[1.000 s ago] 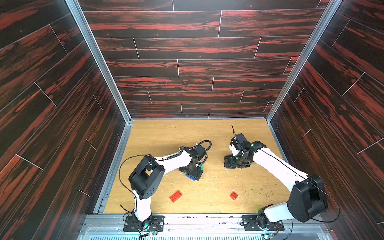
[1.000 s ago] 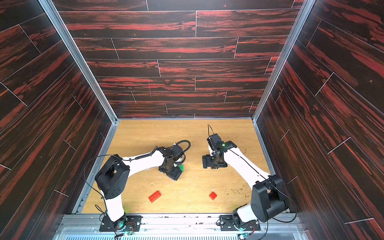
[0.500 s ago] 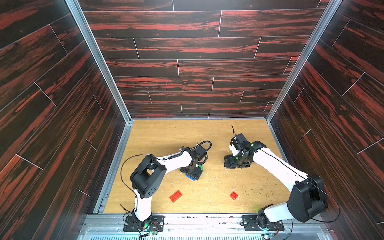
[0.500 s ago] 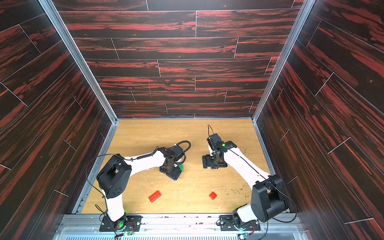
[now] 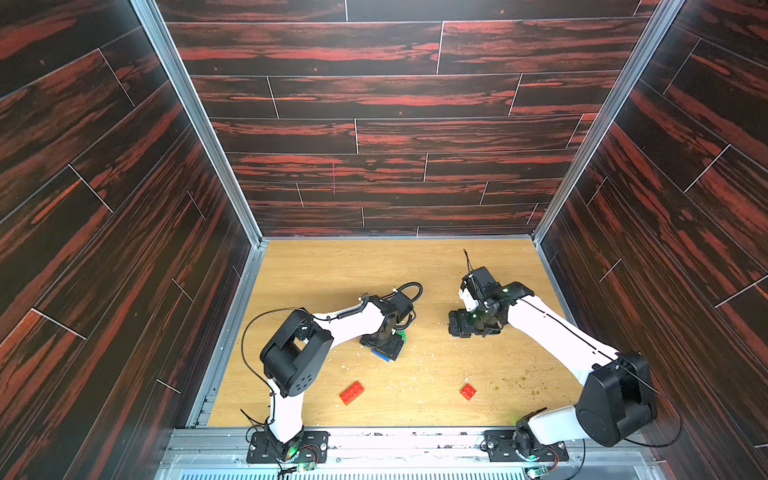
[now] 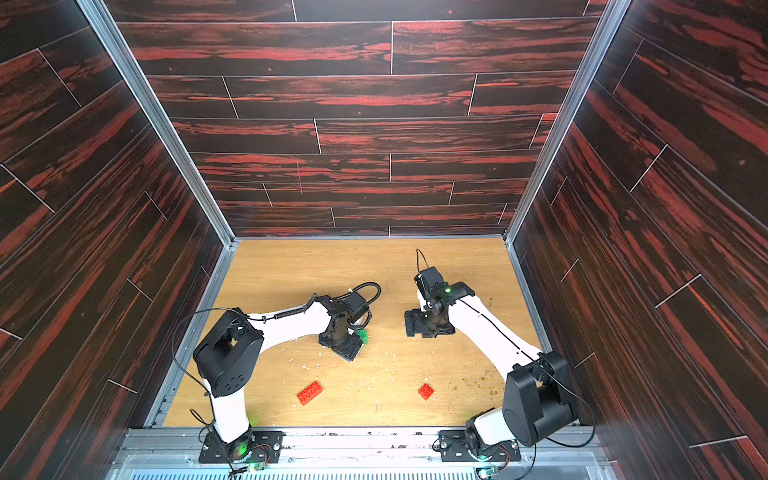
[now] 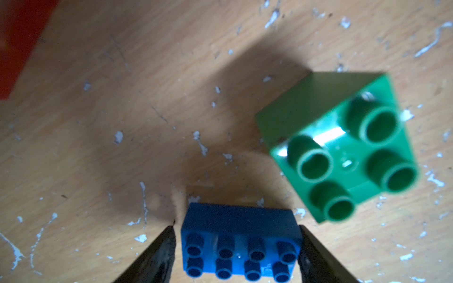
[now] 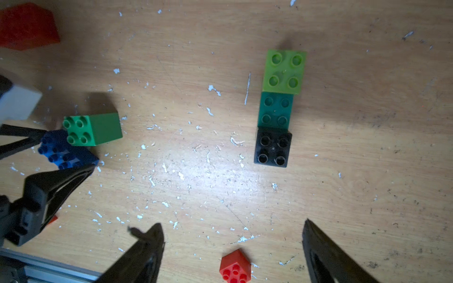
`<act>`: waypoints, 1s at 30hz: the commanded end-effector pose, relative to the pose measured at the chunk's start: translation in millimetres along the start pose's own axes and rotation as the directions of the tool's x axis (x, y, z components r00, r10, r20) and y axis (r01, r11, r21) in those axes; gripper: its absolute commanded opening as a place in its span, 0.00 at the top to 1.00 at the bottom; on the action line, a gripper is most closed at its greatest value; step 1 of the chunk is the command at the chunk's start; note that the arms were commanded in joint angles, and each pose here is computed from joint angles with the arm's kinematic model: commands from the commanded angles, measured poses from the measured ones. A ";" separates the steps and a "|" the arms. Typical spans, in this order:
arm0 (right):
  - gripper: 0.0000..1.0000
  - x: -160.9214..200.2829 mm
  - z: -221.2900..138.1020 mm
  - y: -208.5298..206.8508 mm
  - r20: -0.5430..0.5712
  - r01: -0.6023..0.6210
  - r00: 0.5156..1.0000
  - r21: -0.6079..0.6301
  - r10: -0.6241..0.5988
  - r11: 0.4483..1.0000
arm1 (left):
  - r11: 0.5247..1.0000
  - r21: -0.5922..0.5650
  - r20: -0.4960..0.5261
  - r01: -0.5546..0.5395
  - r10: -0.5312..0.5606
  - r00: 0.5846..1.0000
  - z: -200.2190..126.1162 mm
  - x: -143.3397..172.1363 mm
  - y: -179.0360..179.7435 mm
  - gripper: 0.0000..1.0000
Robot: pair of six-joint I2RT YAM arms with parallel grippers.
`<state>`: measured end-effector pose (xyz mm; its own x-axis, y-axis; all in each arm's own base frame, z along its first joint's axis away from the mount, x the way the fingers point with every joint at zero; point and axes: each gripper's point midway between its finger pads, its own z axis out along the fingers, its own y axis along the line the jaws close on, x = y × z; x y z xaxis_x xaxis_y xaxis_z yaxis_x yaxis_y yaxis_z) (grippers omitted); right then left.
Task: Assemble a carrot with lego
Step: Pick up the lego brick from the center of the board, then assemble the lego brick with the lego brick.
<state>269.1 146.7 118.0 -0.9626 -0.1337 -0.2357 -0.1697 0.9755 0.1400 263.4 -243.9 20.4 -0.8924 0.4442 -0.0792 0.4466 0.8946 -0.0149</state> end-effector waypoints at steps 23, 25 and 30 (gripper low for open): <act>0.11 -5.0 -17.9 10.3 0.048 -0.032 0.998 -0.067 0.036 0.997 | 0.958 -0.033 0.068 0.283 -0.281 0.957 -68.0 2.7 13.3 0.50; 0.11 -4.0 -15.7 14.1 0.043 -0.046 0.998 -0.093 0.050 0.995 | 0.936 -0.019 0.085 0.351 -0.349 0.933 -77.3 -3.7 11.7 0.52; 0.11 -2.3 -13.4 26.5 0.037 -0.097 0.993 -0.225 0.108 0.969 | 0.871 0.070 0.092 0.486 -0.491 0.866 -89.9 -27.5 -3.7 0.54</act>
<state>268.3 161.2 125.0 -0.9659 -0.0707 -0.2492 -0.1374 0.9554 0.2614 280.1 -251.7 99.9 -0.9810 0.0808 -0.1762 0.0969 0.9917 -0.0846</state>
